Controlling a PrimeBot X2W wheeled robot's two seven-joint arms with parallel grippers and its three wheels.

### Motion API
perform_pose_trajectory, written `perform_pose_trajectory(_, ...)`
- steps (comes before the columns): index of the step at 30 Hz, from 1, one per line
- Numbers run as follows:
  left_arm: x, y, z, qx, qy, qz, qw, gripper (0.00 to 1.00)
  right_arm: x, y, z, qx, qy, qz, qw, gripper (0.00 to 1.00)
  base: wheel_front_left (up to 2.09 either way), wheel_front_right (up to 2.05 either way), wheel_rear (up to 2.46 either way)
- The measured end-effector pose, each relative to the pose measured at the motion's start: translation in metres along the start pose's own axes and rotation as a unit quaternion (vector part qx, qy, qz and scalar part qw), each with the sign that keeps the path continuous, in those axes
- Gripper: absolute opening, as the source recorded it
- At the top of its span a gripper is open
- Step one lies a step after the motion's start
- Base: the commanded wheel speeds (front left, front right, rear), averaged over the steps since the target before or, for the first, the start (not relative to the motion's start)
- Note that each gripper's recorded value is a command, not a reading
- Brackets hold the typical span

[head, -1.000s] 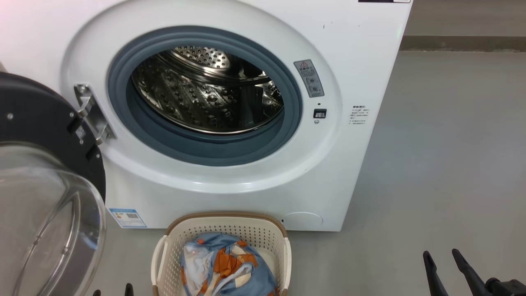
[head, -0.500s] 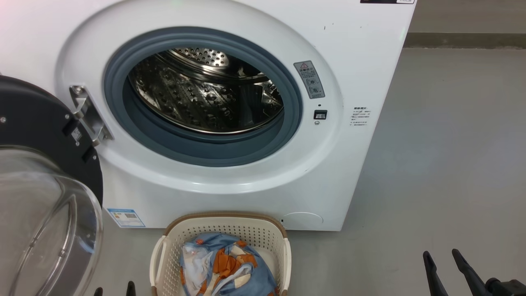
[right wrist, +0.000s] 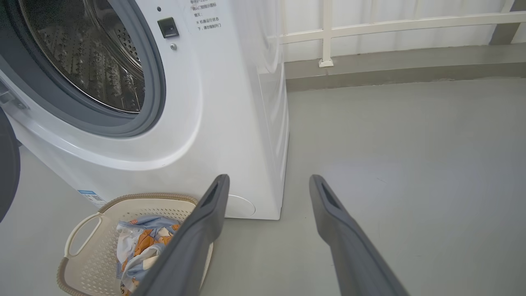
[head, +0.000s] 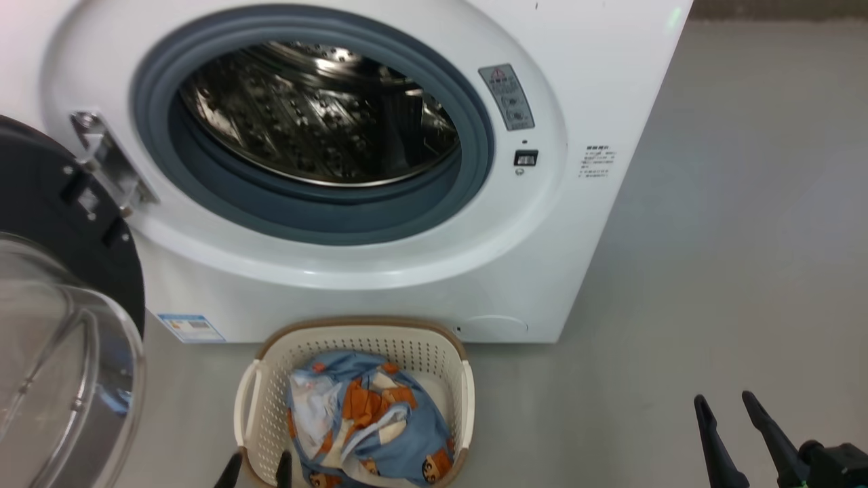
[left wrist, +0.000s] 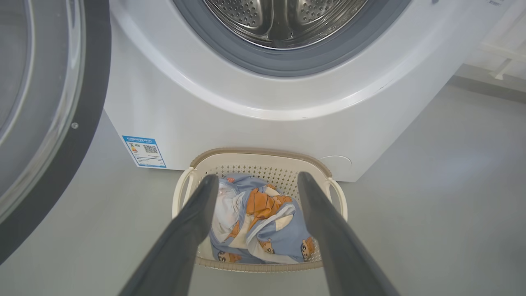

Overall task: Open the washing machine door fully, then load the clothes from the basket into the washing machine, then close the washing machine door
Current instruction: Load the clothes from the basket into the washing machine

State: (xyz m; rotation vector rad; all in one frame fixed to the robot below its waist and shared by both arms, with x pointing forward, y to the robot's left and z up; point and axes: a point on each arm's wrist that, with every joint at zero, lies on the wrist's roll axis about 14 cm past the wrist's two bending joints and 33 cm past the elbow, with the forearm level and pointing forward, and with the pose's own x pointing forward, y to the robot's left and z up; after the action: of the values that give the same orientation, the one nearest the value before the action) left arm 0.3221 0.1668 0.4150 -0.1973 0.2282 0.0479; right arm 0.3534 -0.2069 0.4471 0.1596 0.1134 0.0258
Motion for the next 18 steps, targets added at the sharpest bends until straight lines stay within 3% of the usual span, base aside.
perform_pose_trajectory(12, 0.086, -0.039, -0.043, 0.004, 0.088, -0.068, 0.994, 1.0, 0.045, -0.006, -0.017, 0.014, 0.02, -0.009, 1.0, 1.0, 0.0, 0.0, 0.0)
perform_pose_trajectory(18, 0.115, -0.043, -0.094, 0.023, 0.173, -0.081, 0.981, 1.0, 0.058, -0.016, -0.037, 0.016, 0.045, -0.023, 0.999, 1.0, 0.0, 0.0, 0.0)
